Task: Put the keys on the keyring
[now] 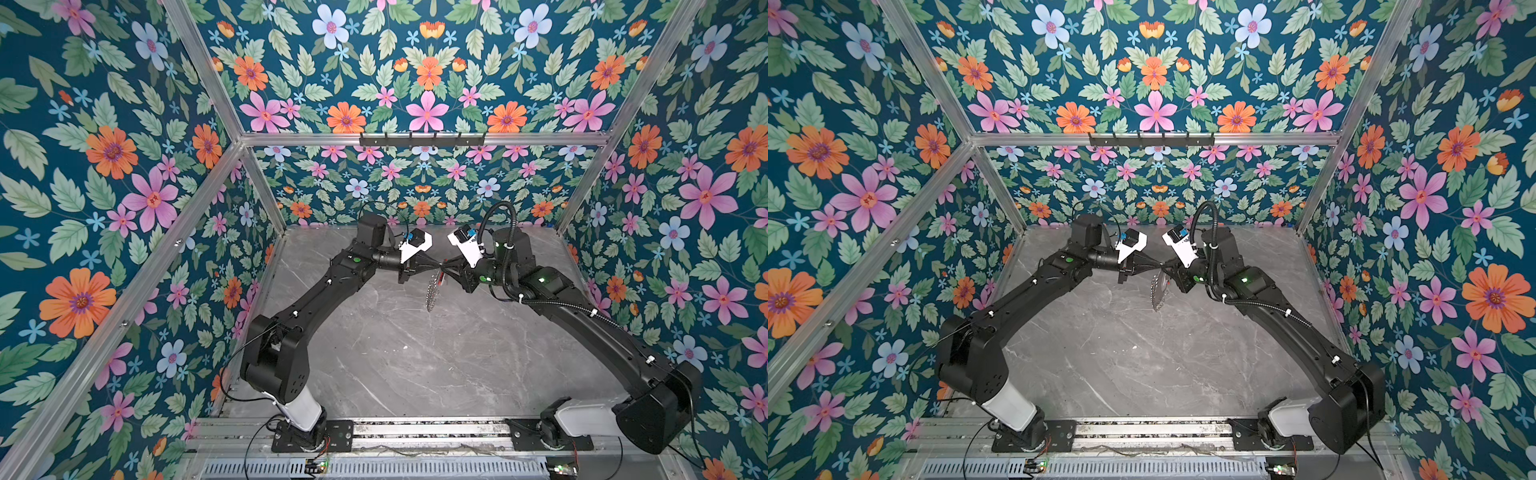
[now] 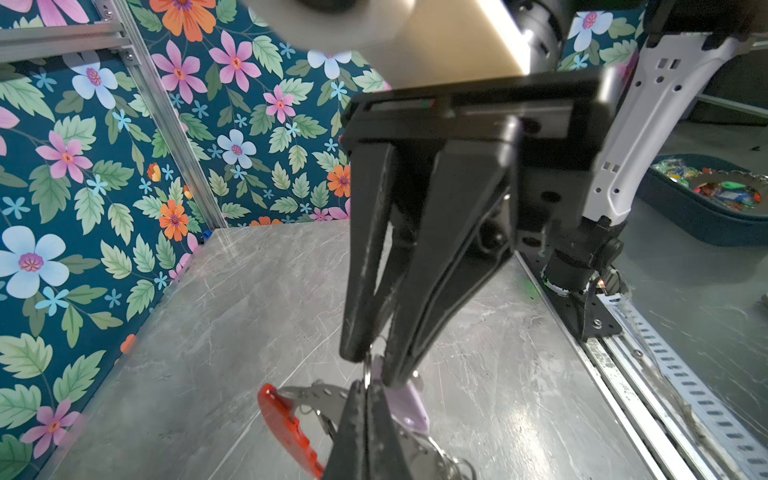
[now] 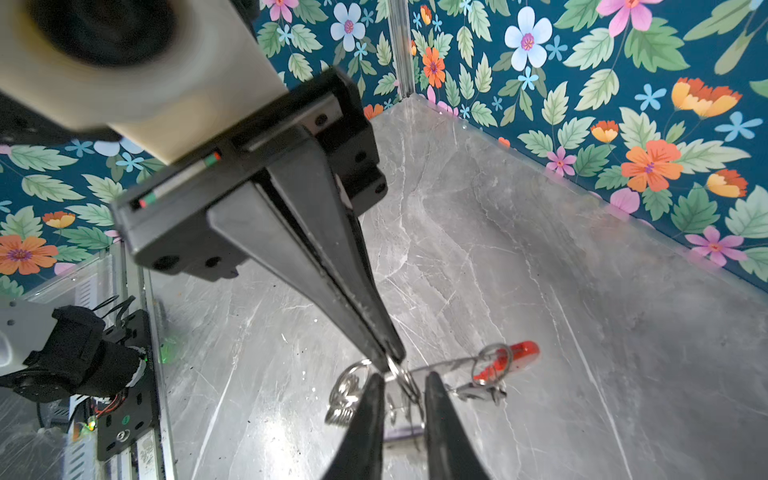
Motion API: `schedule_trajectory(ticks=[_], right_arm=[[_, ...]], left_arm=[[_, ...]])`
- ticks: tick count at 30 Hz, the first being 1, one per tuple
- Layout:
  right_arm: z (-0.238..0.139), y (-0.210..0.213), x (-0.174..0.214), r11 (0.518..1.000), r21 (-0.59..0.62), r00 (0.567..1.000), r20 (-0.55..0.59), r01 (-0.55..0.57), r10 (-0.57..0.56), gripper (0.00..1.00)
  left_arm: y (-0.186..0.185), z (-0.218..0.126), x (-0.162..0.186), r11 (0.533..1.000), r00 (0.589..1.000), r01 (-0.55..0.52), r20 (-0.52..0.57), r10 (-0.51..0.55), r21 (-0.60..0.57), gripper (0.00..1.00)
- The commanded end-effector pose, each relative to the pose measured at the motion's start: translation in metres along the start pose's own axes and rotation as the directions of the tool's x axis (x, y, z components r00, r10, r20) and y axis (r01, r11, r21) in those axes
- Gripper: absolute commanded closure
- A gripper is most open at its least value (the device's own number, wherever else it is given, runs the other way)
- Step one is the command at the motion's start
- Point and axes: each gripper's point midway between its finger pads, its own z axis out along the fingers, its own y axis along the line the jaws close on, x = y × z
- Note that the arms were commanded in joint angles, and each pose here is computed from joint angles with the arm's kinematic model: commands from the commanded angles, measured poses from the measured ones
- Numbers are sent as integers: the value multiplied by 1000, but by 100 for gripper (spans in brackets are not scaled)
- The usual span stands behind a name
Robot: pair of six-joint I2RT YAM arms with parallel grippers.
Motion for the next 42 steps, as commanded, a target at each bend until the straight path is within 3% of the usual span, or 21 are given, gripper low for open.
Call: schedule_trajectory(ticks=[1,9,15,32,34,39,42], right_arm=[[-2,4,-12,997,-57,998,47,-47,50,78],[-19,2,-27,976,-171,980,126,-132,154,78],[-21,6,-33,966,-218,975,139,-139,171,68],[-16,5,-41,961,-245,975,142,-132,170,59],[-16,5,-41,960,-248,976,141,-129,168,61],[-17,6,-39,960,-250,976,140,-130,169,79],[-18,5,-37,962,-239,975,142,-133,170,82]], left_arm=[[9,-7,-29,999,994,-17,108,22,-48,100],[11,-20,-48,998,974,6,224,9,-65,100],[8,-21,-51,999,973,8,232,5,-53,100],[-6,-23,-55,1000,972,3,236,-6,13,100],[-6,-23,-56,1000,972,2,237,-5,13,100],[-5,-24,-56,1000,971,0,237,-3,10,100],[-2,-26,-55,1000,971,3,240,-3,-1,100]])
